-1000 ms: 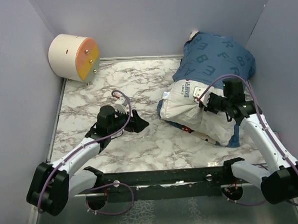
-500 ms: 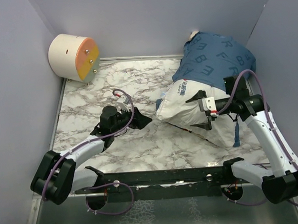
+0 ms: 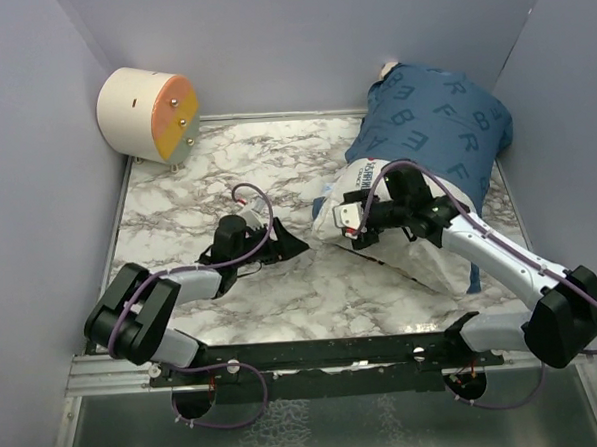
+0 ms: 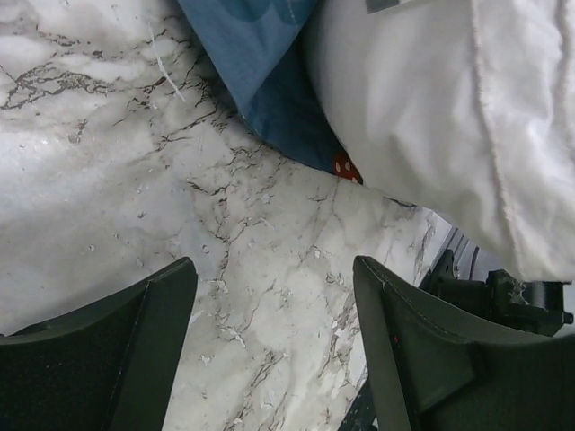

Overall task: Put the pillow into the pillowcase
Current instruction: Stuff the pillow into the pillowcase.

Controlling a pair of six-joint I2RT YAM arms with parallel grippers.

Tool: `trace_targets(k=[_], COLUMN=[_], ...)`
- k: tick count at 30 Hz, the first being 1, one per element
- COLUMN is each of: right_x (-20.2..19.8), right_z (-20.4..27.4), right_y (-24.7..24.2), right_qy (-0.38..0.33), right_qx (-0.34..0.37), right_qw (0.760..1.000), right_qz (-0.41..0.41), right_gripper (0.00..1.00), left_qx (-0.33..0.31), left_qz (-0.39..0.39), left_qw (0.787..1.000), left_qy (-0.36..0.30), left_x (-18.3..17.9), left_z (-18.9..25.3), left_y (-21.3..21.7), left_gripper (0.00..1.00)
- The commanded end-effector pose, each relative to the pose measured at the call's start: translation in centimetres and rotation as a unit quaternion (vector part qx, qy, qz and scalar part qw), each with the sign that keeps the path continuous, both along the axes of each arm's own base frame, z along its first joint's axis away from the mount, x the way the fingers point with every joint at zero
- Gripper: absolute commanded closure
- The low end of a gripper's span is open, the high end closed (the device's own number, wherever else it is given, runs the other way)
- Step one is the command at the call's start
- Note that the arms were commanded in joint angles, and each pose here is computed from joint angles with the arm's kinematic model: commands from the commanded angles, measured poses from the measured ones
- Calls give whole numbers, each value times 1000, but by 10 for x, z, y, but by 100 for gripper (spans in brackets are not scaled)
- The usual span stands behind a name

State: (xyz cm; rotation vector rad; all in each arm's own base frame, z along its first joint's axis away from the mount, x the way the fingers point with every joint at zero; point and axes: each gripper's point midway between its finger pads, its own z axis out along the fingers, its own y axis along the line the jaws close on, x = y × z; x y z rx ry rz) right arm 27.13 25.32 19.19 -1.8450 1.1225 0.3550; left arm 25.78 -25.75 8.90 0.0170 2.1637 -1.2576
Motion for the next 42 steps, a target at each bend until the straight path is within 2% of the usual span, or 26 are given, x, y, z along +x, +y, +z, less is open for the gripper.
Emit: trace_targets(k=[1, 3, 5, 8, 11, 15, 22, 28, 30, 32, 35, 39, 42], right_x=[31, 23, 16, 5, -7, -13, -12, -11, -9, -5, 3, 31, 49], right_z=[8, 17, 34, 63, 82, 86, 85, 87, 87, 88, 87, 82, 76], right_y=[-16, -16, -19, -29, -36, -40, -47, -51, -53, -56, -60, -82, -103], right_qy=[-37, -15, 13, 49, 75, 94, 91, 93, 93, 90, 84, 43, 10], right_qx=[30, 67, 117, 191, 230, 245, 250, 253, 253, 251, 241, 192, 147], right_qw=[992, 991, 988, 976, 968, 963, 962, 960, 960, 960, 961, 966, 968], right_qz=[-118, -113, -103, -90, -68, -58, -69, -77, -83, -90, -106, -169, -204], right_gripper=[50, 71, 87, 96, 98, 99, 99, 99, 99, 99, 99, 99, 99], left_qx=[-33, -33, -28, -14, 1, -4, -25, -18, -26, -38, -59, -49, -11], left_qz=[9, 2, -7, -18, -1, 23, 1, 49, 60, 58, 38, 43, 44], left_qw=[999, 999, 1000, 999, 998, 997, 994, 992, 989, 987, 984, 977, 974], left_qy=[2, 3, -5, -42, -60, -80, -110, -118, -132, -142, -161, -202, -221], left_x=[6, 9, 12, 15, 21, 33, 48, 80, 91, 95, 93, 76, 54], left_z=[2, 1, 1, 0, -8, -6, 3, -2, 6, 14, 27, 51, 69], left_y=[-16, -28, -41, -54, -50, -49, -92, -100, -103, -108, -115, -93, -66], left_gripper=[27, 27, 26, 26, 26, 26, 26, 29, 35, 51, 98, 100, 100])
